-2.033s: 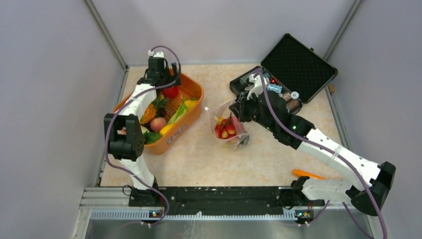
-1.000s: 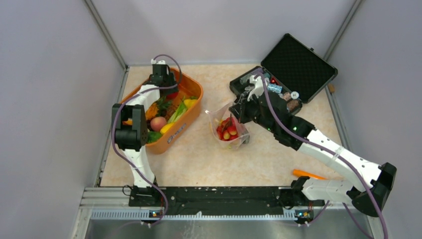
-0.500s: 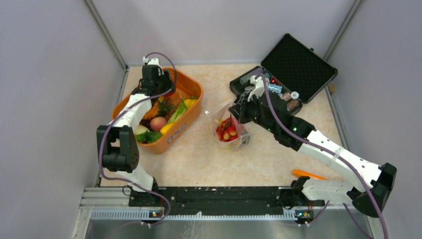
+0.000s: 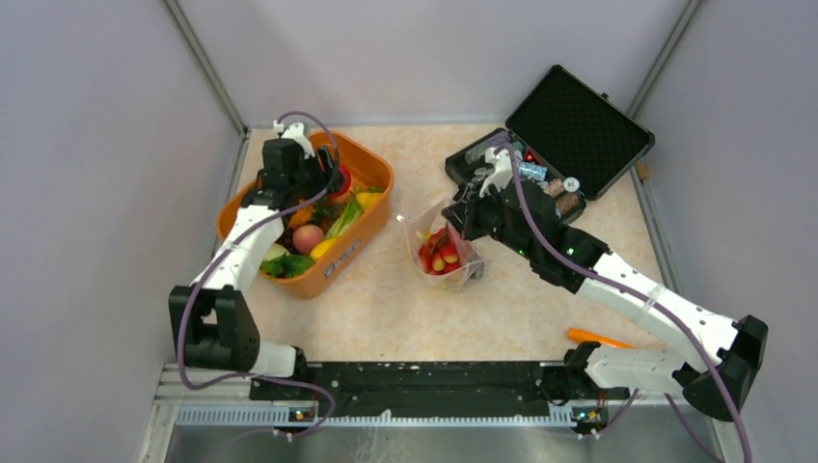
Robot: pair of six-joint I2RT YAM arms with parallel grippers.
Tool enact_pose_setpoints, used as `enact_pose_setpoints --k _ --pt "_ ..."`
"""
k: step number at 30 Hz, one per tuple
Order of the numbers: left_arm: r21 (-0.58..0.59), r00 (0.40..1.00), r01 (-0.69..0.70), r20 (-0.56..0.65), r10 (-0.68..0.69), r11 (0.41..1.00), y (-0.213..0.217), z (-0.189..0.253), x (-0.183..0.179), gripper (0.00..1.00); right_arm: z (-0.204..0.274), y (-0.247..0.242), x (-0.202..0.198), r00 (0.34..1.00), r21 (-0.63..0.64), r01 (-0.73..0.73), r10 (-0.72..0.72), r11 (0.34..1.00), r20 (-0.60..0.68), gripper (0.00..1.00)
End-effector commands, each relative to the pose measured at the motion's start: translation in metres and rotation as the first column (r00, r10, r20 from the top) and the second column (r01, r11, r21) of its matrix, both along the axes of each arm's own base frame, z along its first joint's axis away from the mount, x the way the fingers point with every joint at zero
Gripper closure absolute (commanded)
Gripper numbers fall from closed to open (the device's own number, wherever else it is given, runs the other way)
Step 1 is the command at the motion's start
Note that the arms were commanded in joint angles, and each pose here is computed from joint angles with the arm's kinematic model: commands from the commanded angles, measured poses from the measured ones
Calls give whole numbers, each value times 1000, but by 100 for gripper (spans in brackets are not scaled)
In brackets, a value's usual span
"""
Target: Place the food in the zip-top bag and seal the zipper
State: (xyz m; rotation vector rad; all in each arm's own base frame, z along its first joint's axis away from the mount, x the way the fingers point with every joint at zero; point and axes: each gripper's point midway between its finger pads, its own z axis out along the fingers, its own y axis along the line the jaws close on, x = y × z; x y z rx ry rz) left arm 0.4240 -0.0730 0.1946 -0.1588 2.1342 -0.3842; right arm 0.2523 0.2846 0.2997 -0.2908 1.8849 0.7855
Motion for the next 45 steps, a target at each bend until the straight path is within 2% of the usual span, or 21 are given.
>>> enact_pose_setpoints --k 1,6,12,18,23,28,31,35,36,39,42,45 --pt "-91 985 87 159 -72 992 -17 68 -28 90 14 2 3 999 50 9 -11 999 32 100" --pt "-151 960 171 249 -130 974 -31 110 -63 89 17 1 8 999 52 31 -33 998 40 100" --pt "-214 896 345 365 -253 914 -59 153 -116 87 20 4 13 998 47 37 -39 998 49 100" --pt "-255 813 516 446 -374 817 -85 176 -165 86 15 9 16 999 47 36 -38 998 36 100" --pt "-260 679 696 542 -495 669 -112 198 -212 84 15 7 17 998 50 47 -49 998 35 100" --pt "-221 592 778 571 -569 588 -147 203 -242 84 18 8 17 998 56 46 -48 997 37 100" --pt "-196 562 802 569 -600 565 -165 206 -249 84 20 8 16 998 63 42 -45 997 36 100" --pt "-169 561 805 528 -638 569 -185 192 -246 87 21 6 15 998 69 45 -48 997 38 100" --pt "-165 584 790 496 -643 590 -190 183 -241 88 20 6 15 998 66 46 -49 997 37 100" --pt "-137 600 781 433 -672 609 -201 167 -238 90 19 3 14 998 66 57 -59 996 38 100" --pt "-116 603 778 418 -680 618 -213 160 -237 90 19 3 14 998 69 55 -58 996 39 100" --pt "-73 628 747 403 -666 660 -221 153 -229 91 20 3 14 998 67 52 -54 996 37 100"
